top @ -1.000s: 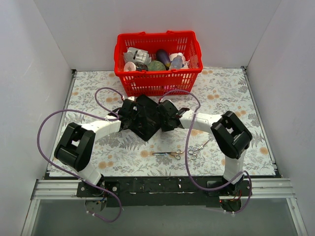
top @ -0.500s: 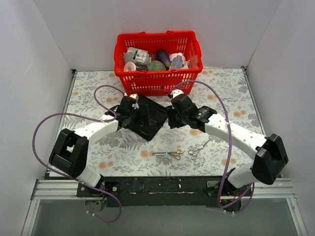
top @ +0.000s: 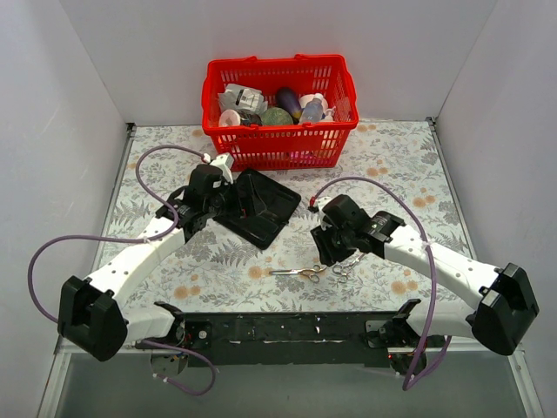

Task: Sort the hair-cutting tools
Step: Pick up the scissors from the center of the board.

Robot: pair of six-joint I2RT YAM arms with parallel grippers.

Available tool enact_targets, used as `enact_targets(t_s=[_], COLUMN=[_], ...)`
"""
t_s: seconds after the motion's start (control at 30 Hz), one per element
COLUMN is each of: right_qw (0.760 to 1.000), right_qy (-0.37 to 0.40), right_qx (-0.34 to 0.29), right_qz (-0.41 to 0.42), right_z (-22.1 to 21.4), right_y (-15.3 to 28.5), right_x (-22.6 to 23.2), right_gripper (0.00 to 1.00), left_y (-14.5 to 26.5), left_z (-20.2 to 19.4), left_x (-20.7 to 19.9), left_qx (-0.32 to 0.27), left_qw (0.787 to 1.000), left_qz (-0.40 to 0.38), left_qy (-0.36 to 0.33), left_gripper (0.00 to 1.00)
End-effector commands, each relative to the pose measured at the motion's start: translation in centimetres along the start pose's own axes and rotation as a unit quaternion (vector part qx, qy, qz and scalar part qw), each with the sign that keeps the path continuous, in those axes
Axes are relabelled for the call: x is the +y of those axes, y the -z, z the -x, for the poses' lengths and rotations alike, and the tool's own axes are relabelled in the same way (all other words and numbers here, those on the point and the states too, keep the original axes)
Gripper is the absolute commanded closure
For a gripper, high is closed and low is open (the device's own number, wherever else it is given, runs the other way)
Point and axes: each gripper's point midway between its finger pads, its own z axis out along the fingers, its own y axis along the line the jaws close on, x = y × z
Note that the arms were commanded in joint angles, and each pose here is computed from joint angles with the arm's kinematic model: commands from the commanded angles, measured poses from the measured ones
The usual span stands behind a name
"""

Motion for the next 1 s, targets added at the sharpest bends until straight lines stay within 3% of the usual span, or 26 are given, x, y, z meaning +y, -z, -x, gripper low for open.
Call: enact_targets(t_s=[0.0, 0.17, 0.27, 0.97], right_qw=[0.997, 0.993, 0.989, 0.948], right_qy=[0.042, 0.093, 0.121, 0.305], right_qx=[-0.013, -0.015, -0.008, 0.065], right_qz=[0.057, 0.073, 0.083, 0.064], right_z=[0.0, 0.9, 1.3, 0.9], right_y=[-0.3, -1.3, -1.8, -6.9], right_x=[1.7, 2.2, 2.5, 3.5], right_gripper=[0.51, 0.36, 0.34, 0.32], left_y=[1.9, 2.8, 3.1, 7.0], left_z=[-1.3, -1.5, -2.0, -2.1], left_x=[-1.3, -1.6, -1.4, -1.8], left_qx=[0.018, 0.016, 0.018, 0.0], left_qw=[0.999, 0.999, 0.999, 0.998], left_qz=[-0.037, -0.047, -0.048, -0.057], left_qy=[0.002, 0.003, 0.006, -0.014], left_gripper=[0.02, 0.02, 0.02, 0.02])
